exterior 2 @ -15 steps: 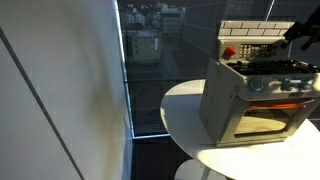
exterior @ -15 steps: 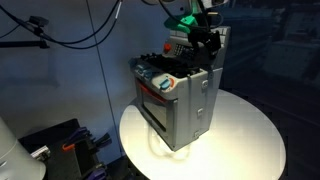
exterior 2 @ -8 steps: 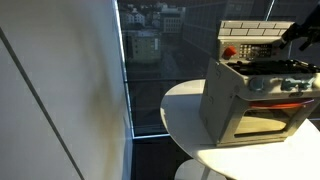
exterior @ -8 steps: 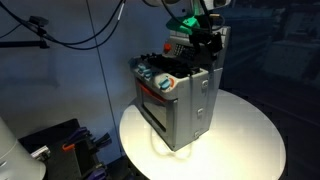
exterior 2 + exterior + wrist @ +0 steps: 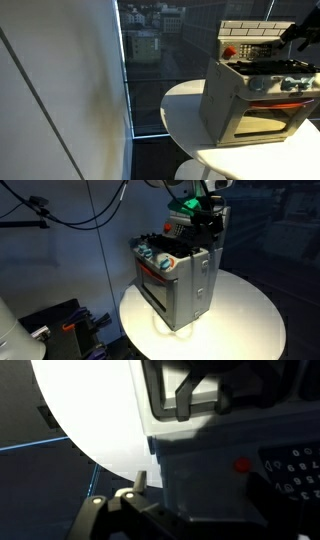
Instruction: Press the top right knob on the stove
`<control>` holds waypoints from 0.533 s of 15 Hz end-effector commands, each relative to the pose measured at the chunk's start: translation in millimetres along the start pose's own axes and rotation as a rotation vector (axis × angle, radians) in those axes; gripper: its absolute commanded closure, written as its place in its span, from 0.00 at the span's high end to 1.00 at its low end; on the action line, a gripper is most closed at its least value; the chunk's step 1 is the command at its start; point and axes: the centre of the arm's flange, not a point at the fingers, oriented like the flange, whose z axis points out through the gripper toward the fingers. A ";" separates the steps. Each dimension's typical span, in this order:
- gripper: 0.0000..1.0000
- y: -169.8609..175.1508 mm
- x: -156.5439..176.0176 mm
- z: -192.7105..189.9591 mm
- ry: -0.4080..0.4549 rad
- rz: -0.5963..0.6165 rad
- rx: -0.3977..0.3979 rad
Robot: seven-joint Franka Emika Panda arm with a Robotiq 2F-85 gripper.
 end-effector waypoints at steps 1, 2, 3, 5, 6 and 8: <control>1.00 3.9 13.8 1.3 -0.002 -0.005 0.028; 1.00 4.4 14.1 1.8 -0.002 -0.005 0.031; 1.00 4.8 14.2 2.3 -0.001 -0.004 0.035; 1.00 5.4 14.7 3.6 0.001 -0.002 0.037; 1.00 5.6 15.2 4.3 0.000 -0.001 0.038; 1.00 6.4 16.7 5.8 0.001 0.000 0.035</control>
